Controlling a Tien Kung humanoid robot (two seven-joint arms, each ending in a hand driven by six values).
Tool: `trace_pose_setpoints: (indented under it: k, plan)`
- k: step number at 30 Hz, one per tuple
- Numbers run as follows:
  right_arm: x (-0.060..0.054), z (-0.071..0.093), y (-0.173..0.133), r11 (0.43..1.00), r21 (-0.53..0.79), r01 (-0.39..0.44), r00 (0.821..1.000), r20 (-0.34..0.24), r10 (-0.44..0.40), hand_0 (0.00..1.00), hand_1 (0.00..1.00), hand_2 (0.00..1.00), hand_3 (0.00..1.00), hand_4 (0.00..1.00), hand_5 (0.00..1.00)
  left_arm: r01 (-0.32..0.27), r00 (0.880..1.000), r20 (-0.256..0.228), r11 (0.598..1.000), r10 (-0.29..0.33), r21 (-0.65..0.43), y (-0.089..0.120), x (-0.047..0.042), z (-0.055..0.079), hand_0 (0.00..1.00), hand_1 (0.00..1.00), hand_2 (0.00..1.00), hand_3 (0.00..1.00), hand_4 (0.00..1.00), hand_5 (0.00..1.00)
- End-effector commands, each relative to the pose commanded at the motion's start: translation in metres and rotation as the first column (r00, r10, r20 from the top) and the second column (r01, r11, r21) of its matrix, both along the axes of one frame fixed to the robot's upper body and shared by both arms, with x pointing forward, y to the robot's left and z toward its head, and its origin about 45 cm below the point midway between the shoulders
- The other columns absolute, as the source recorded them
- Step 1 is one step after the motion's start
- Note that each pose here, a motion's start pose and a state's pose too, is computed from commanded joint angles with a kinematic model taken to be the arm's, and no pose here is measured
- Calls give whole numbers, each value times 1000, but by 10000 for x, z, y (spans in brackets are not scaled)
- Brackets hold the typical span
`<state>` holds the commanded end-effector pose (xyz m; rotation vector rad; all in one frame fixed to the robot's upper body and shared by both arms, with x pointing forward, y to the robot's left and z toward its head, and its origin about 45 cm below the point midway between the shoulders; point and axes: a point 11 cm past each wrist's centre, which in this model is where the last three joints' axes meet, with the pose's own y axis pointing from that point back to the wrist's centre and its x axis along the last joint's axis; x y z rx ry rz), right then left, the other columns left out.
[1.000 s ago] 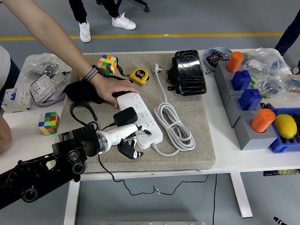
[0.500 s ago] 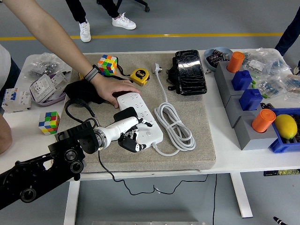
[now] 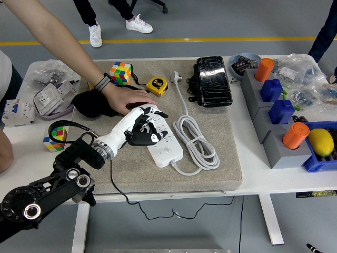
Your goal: Put the plug near the board,insert it into the board,press the button,pull the plug out
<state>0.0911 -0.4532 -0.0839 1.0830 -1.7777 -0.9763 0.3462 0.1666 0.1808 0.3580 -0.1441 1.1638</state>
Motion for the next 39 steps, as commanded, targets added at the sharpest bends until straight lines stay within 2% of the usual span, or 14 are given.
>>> trace_pose_setpoints:
  k: [1, 2, 7, 8, 13, 14, 20, 31, 32, 39]
  plan:
    - [-2, -1, 0, 1000, 0, 0, 1000, -1, 0, 570, 640, 609, 537, 921, 477, -12, 1000, 16, 999, 13, -30, 12, 6, 18, 299, 372, 443, 586, 834, 265]
    - [-8, -3, 2, 1000, 0, 0, 1000, -2, 0, 570, 640, 609, 538, 921, 477, -33, 999, 26, 997, 34, -66, 40, 15, 20, 371, 482, 510, 565, 849, 318]
    - [-31, -16, 10, 1000, 1, 2, 1000, -9, -2, 570, 640, 609, 538, 921, 477, -60, 996, 52, 977, 72, -202, 114, 38, 20, 371, 482, 510, 565, 849, 318]
    - [-30, -17, 12, 1000, 2, 2, 1000, -9, -2, 570, 640, 609, 538, 921, 477, -60, 996, 57, 975, 74, -216, 125, 40, 18, 598, 671, 647, 601, 873, 370]
    - [-2, -11, 11, 1000, 1, -2, 1000, -5, 2, 570, 640, 609, 538, 921, 477, -63, 994, 77, 971, 83, -231, 172, 57, 3, 598, 671, 647, 601, 873, 370]
    - [-2, -12, 10, 1000, 0, 0, 1000, -6, 0, 570, 640, 609, 537, 921, 477, -63, 993, 84, 972, 84, -226, 181, 65, 0, 757, 775, 776, 803, 901, 429]
    - [20, -9, 10, 1000, -1, -2, 1000, -5, 2, 570, 640, 609, 537, 921, 478, -75, 991, 95, 971, 98, -227, 237, 107, -6, 752, 766, 770, 795, 893, 422]
    - [44, -1, 0, 1000, -4, -11, 1000, -7, 11, 570, 640, 609, 537, 921, 478, -76, 990, 99, 971, 101, -225, 248, 117, 10, 750, 758, 761, 789, 891, 426]
    - [45, -1, 0, 1000, -4, -11, 1000, -6, 11, 570, 640, 609, 537, 921, 478, -76, 990, 99, 971, 100, -225, 247, 117, 10, 750, 753, 758, 785, 907, 459]
    - [68, 8, -9, 1000, -6, -18, 1000, -5, 18, 570, 640, 610, 537, 921, 479, -71, 990, 103, 973, 95, -219, 243, 131, 31, 747, 753, 757, 782, 916, 474]
